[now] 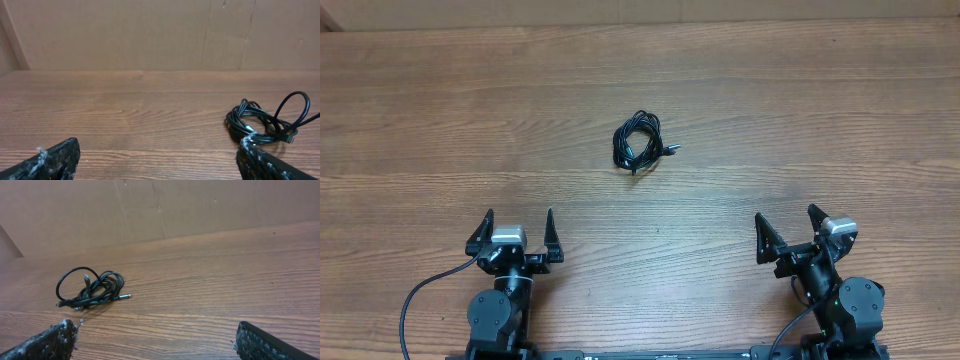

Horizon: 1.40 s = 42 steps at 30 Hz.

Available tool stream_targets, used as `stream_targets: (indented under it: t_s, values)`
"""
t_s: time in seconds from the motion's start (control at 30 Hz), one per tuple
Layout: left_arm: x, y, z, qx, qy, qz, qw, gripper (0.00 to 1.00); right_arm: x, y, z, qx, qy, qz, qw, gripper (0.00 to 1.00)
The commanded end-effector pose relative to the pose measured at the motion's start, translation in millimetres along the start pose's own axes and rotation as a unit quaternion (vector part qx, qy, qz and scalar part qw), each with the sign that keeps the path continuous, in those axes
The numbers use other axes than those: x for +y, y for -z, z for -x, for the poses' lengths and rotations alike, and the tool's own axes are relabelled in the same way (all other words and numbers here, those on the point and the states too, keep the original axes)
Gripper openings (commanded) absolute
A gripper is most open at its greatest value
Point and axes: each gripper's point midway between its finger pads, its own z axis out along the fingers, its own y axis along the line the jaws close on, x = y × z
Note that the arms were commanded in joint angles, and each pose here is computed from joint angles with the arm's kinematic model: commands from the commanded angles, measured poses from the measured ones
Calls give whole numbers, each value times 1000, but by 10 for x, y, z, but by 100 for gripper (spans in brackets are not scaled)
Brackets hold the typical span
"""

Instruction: Untangle cables

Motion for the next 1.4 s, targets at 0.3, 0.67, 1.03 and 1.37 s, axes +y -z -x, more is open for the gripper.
stream_targets:
  t_s: [0.3, 0.67, 1.03, 1.37]
  values:
    - [16, 4, 14, -5, -7, 6, 1000, 100, -66, -8, -59, 20, -4, -19, 1000, 100]
    - [16, 4, 14, -5, -7, 6, 1000, 99, -123, -15, -78, 24, -5, -34, 999, 100]
    - [16, 4, 14, -5, -7, 6, 1000, 100, -148, -14, -76, 23, -4, -42, 999, 100]
    - [16, 4, 14, -5, -7, 6, 1000, 100, -147, -14, -75, 23, -5, -41, 999, 100]
